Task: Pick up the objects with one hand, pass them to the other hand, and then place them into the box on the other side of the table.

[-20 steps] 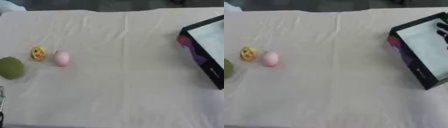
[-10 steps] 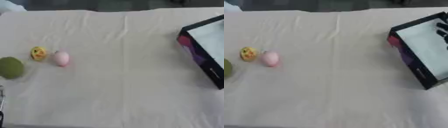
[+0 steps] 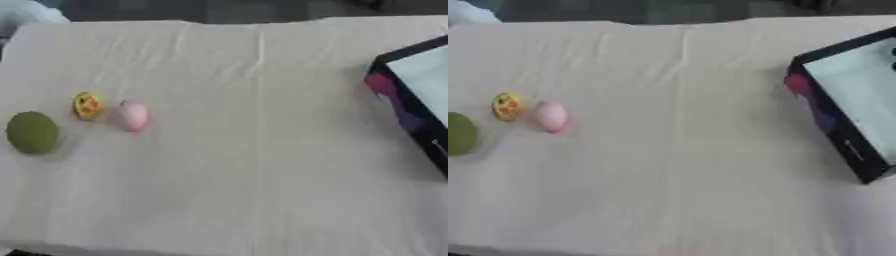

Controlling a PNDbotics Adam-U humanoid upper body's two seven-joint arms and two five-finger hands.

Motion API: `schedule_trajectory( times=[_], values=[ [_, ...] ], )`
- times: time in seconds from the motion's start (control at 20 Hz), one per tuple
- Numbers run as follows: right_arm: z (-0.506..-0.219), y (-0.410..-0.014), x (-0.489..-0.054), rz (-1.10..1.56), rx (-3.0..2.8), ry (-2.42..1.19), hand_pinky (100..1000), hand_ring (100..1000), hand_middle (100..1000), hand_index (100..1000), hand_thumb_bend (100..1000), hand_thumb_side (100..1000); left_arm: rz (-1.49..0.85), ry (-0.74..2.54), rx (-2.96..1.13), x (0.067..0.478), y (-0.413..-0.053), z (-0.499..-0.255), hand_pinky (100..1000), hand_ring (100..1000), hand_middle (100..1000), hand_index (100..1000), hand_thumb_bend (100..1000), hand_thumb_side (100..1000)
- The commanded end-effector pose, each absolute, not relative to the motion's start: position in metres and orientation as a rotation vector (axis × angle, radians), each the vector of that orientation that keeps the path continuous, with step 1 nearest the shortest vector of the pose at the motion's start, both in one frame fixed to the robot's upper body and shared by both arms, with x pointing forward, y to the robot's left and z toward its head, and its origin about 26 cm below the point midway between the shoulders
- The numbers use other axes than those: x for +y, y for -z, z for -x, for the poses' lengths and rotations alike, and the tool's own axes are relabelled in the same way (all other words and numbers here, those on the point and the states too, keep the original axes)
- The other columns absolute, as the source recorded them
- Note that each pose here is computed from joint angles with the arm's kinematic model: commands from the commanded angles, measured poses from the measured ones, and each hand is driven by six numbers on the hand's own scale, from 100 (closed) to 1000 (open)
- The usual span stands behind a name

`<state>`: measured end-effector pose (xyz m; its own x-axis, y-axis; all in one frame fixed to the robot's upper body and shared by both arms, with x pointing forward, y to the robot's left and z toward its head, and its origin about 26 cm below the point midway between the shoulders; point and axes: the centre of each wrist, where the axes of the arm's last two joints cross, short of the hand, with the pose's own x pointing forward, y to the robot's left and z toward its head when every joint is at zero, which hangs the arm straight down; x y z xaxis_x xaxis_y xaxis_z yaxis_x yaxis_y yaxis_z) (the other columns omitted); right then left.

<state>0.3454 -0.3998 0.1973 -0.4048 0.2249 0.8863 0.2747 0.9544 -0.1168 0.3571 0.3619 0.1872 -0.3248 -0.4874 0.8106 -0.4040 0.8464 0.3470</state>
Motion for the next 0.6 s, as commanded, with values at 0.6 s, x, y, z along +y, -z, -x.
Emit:
schedule_trajectory(
  times=[0.6],
  values=[
    [-0.342, -0.224, -0.408, 0.420, -2.060, -0.007, 935, 914, 949, 952, 100, 701, -0.668, 0.928, -1.349, 0.448, -0.264, -0.352, 854, 888, 863, 898, 791, 376]
  ],
)
